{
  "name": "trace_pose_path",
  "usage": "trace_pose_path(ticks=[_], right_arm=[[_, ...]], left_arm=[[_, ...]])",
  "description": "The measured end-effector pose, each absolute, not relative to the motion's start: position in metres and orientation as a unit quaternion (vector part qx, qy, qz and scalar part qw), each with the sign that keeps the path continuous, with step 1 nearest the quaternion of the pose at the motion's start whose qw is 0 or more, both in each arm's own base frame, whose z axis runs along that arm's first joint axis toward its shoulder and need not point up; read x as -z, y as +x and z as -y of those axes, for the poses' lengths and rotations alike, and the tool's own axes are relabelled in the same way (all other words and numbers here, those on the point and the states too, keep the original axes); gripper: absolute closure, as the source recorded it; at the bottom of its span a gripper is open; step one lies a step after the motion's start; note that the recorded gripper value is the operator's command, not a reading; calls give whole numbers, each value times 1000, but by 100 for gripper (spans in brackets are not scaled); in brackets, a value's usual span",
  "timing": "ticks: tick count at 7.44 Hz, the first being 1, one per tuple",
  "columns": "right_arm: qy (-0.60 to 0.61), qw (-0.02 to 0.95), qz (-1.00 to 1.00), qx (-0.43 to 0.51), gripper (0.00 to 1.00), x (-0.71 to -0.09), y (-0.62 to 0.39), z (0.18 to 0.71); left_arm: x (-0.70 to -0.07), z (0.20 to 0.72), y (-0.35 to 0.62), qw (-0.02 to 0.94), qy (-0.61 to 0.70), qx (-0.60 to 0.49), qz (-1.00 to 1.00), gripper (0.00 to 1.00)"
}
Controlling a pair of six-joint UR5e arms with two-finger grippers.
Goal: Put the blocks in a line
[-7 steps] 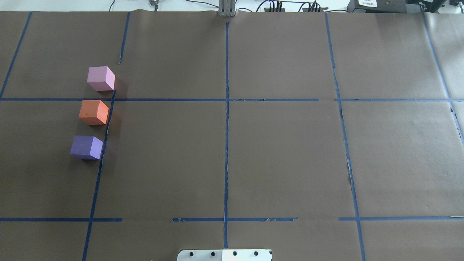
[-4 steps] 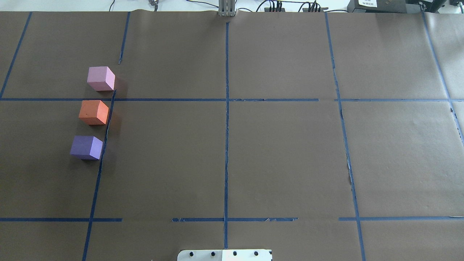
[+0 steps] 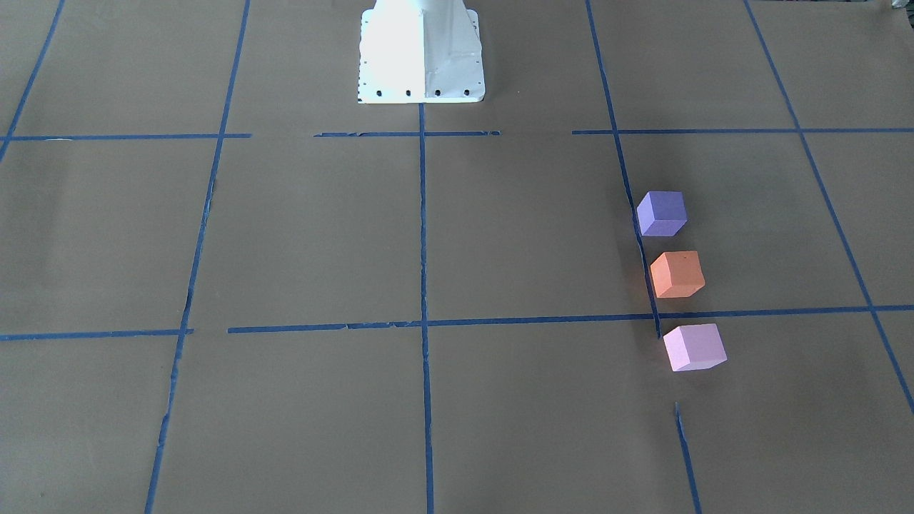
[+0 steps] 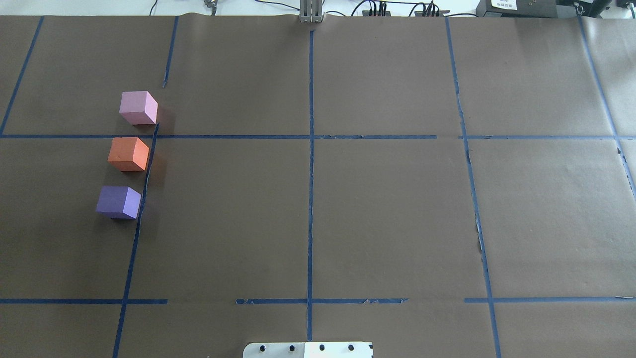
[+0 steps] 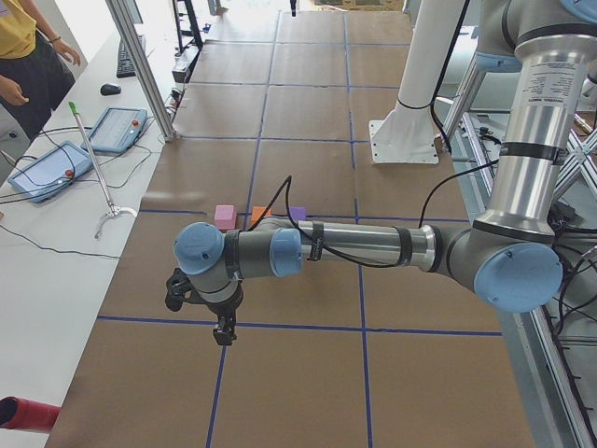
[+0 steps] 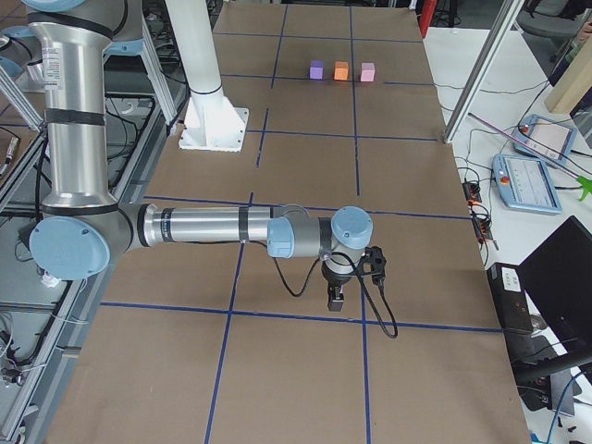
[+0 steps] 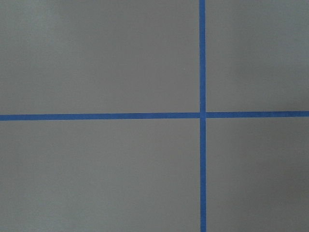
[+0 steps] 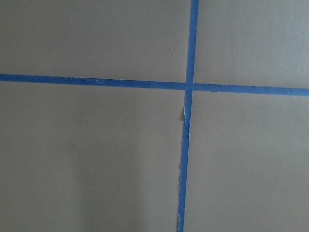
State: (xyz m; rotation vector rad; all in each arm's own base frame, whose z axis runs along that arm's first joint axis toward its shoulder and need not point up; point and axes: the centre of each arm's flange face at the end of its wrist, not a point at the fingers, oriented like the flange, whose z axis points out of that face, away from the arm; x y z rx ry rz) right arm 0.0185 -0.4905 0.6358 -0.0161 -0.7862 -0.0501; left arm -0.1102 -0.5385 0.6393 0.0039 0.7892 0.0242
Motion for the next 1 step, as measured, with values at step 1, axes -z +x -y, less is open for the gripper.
trace_pose_path(ticks=[1], right_arm=[[-8,923,383,24,0,-636,18,491]], left_arm=[[-639,538,-110,923,2,-12,-384,0]])
